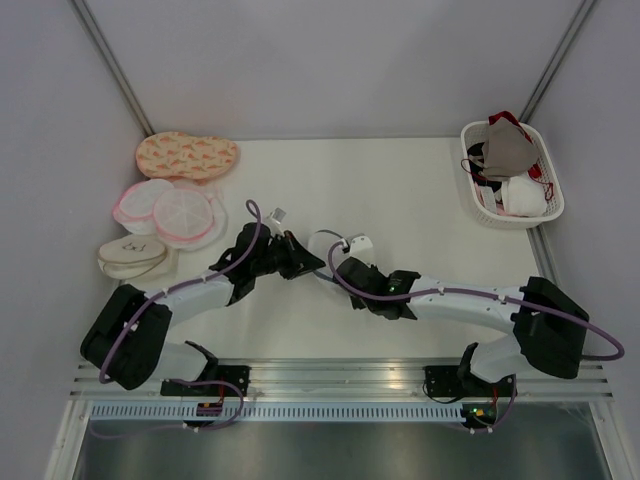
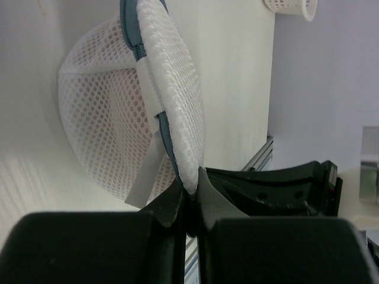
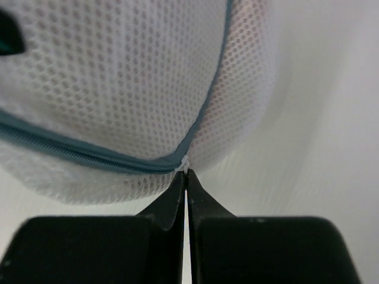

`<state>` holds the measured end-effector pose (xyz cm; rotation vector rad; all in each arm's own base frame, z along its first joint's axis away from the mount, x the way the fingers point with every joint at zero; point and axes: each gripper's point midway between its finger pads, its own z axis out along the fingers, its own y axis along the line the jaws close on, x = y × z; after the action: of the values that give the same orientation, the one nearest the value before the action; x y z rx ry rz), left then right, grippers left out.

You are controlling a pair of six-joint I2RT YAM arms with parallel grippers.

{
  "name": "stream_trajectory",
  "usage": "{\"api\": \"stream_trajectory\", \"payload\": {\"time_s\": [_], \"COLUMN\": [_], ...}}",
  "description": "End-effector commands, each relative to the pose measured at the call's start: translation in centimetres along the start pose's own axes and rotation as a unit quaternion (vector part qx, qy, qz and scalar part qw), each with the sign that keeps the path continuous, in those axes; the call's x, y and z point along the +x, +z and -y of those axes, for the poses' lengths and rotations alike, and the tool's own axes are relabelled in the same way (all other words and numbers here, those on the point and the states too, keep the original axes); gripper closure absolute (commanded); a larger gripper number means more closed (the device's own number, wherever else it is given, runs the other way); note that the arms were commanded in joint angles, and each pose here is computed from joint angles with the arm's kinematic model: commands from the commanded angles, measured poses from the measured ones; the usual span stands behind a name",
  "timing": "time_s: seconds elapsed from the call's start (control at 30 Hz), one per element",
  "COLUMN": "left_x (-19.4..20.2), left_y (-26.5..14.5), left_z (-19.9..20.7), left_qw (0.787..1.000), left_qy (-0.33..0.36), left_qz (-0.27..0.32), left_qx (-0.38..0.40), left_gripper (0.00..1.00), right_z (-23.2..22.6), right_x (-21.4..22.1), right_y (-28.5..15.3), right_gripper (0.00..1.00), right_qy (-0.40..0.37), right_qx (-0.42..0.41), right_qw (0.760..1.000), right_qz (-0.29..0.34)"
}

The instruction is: Unzip the laundry bag and remove the bra

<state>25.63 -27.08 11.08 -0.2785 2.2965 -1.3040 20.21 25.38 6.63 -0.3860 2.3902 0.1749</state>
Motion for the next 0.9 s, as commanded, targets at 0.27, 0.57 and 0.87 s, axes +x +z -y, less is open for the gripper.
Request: {"api": "stream_trajectory", "payload": {"time_s": [0.27,0.57,0.87], "left_x": [-0.4,-6.4,-4.5], "left_y": [2.7,5.2,-2.0], "left_z": [1.8,-1.0,-1.7], "left_qw": [0.981,0.980,0.982], "left_qy": [0.156,0.170,0.066], "left_qz": [-0.109,-0.027,0.061], "left_qx": [0.048,-0.100,-0.166], "left_gripper": [0.96,0.15,0.14], "right_z": [8.0,7.7,2.4], "right_x": [-3.5,-6.0,-5.9], "right_y": [3.3,-0.1,-2.3], "right_gripper": [1.00,0.99,1.00], "right_qy": [0.003,0.024,0.029], "right_qx": [0.188,0.141,-0.035], "right_qw": [0.982,0.987,0.997], "right_qz": [0.020,0.069,0.070]}}
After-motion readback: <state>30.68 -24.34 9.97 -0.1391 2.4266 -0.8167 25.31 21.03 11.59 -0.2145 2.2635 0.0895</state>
